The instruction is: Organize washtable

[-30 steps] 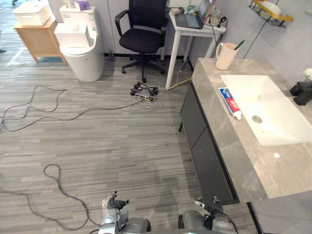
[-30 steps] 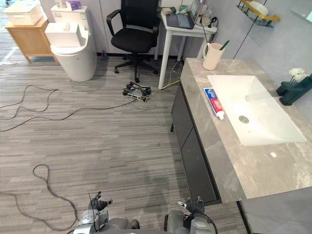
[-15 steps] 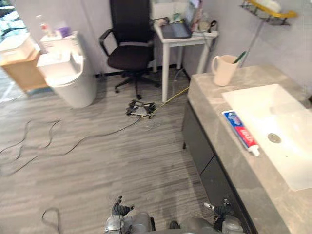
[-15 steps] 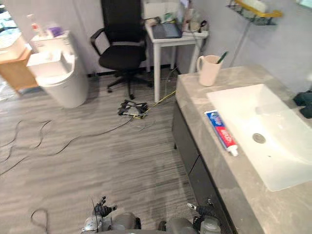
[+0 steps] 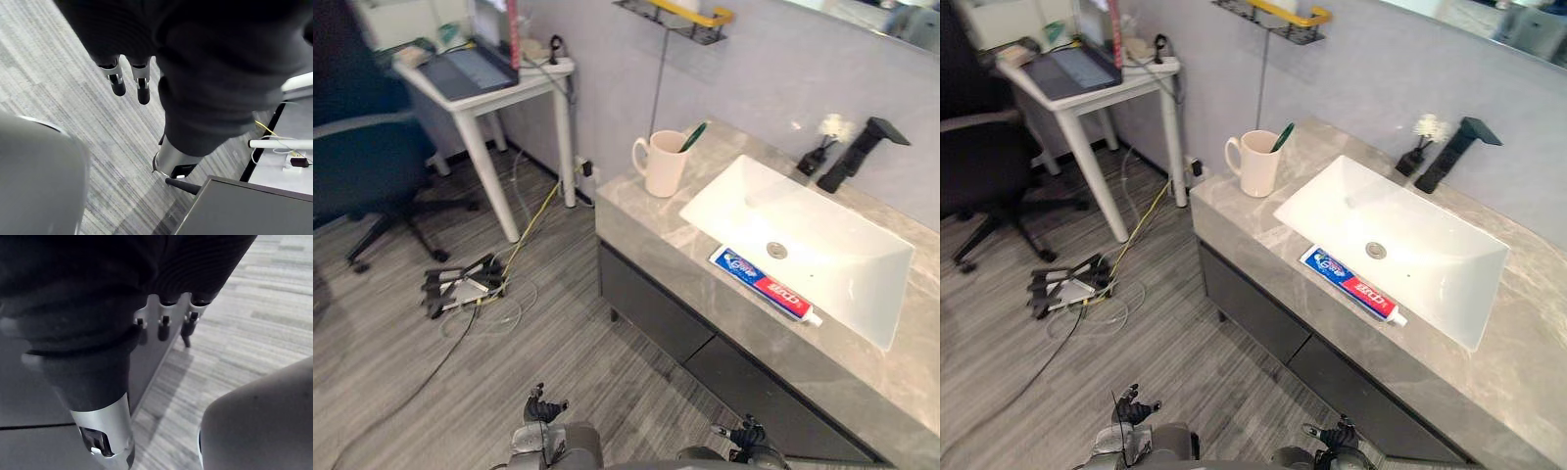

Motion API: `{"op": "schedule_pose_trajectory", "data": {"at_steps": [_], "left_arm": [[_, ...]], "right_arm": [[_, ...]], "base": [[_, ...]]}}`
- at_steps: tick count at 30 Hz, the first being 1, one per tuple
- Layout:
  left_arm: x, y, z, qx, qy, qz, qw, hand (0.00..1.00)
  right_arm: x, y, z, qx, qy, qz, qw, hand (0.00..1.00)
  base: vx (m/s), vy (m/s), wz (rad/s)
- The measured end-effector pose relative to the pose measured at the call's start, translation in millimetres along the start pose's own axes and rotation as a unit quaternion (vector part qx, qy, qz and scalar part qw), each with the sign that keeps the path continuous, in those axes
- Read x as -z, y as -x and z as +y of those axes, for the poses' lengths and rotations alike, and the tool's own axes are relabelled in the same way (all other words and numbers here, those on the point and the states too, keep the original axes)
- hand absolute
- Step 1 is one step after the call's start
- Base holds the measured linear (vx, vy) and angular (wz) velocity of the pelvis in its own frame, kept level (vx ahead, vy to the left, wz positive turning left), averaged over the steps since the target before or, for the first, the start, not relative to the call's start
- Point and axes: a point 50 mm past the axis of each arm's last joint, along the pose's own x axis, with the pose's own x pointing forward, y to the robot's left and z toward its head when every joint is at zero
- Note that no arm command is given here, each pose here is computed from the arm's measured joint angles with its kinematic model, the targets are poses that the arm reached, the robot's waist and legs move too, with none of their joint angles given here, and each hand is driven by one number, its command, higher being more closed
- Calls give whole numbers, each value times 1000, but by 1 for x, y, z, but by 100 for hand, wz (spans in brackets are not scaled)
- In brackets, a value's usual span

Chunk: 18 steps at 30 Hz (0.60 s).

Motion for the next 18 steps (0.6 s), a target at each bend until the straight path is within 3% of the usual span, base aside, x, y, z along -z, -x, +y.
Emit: {"op": "schedule_pose_trajectory", "data": {"at_steps": [5, 18], "left_arm": [[1, -2, -1, 2, 5, 13, 1000, 0], [5, 6, -19, 24, -1, 3, 1000, 0]], "right_arm": [[-7, -2, 3, -11, 35, -10, 999, 0], [-7, -6, -12, 10, 35, -8, 999, 0]], "base": [[49, 93, -101], [137, -109, -35]]}}
